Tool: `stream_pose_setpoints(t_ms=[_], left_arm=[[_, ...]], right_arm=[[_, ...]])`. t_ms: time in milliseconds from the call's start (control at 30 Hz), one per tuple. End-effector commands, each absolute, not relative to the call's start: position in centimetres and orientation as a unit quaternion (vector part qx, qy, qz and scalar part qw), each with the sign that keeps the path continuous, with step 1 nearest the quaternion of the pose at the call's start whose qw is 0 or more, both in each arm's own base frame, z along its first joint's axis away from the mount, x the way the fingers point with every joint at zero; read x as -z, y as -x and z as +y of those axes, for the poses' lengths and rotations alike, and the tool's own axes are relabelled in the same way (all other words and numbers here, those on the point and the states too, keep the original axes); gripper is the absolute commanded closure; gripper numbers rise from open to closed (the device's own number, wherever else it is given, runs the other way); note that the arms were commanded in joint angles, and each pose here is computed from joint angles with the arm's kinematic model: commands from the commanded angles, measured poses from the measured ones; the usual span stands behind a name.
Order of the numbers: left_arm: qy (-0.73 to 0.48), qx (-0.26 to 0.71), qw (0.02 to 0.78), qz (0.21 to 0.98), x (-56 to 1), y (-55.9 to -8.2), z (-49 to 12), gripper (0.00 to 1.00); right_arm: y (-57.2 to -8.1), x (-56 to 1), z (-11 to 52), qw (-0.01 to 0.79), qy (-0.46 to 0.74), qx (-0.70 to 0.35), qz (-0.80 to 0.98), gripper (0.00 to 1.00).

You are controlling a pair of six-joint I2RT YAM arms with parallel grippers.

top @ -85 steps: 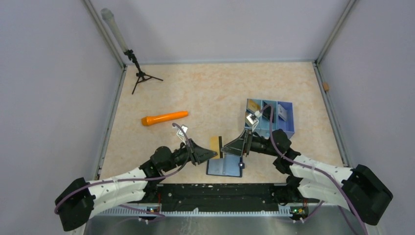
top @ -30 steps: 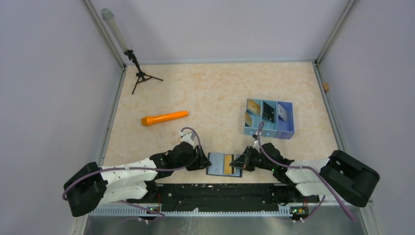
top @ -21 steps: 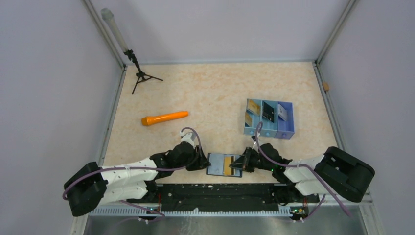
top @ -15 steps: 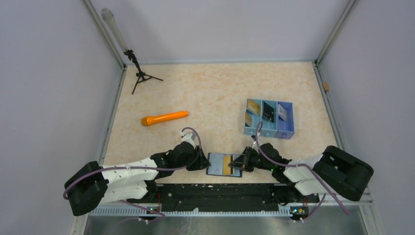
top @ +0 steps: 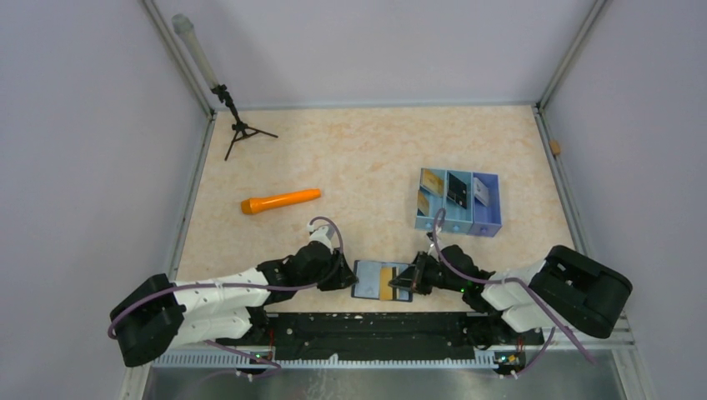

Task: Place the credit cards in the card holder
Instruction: Insert the credit card into the card holder.

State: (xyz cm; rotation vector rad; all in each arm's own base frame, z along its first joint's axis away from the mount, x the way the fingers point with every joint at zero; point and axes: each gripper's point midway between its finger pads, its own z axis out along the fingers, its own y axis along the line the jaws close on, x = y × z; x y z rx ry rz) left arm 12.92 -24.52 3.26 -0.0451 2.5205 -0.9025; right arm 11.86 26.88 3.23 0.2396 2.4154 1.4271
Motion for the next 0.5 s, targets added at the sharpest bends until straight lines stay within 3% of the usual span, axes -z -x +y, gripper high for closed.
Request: stream_pose_setpoints(t_ms=[0, 467], left_arm=[[0.009, 0.333, 0.237, 0.913, -4.0, -13.35, -25.24, 0.52], [0.0, 0.334, 0.227, 0.915, -3.62, -13.0, -25.5, 0.57]], right_arm=[[-12.1, -4.1, 27.84, 0.169, -0.073, -0.516, 0.837, 1.0], [-12.54, -3.43, 28.17, 0.164, -0.082, -0.507, 0.842, 1.0]])
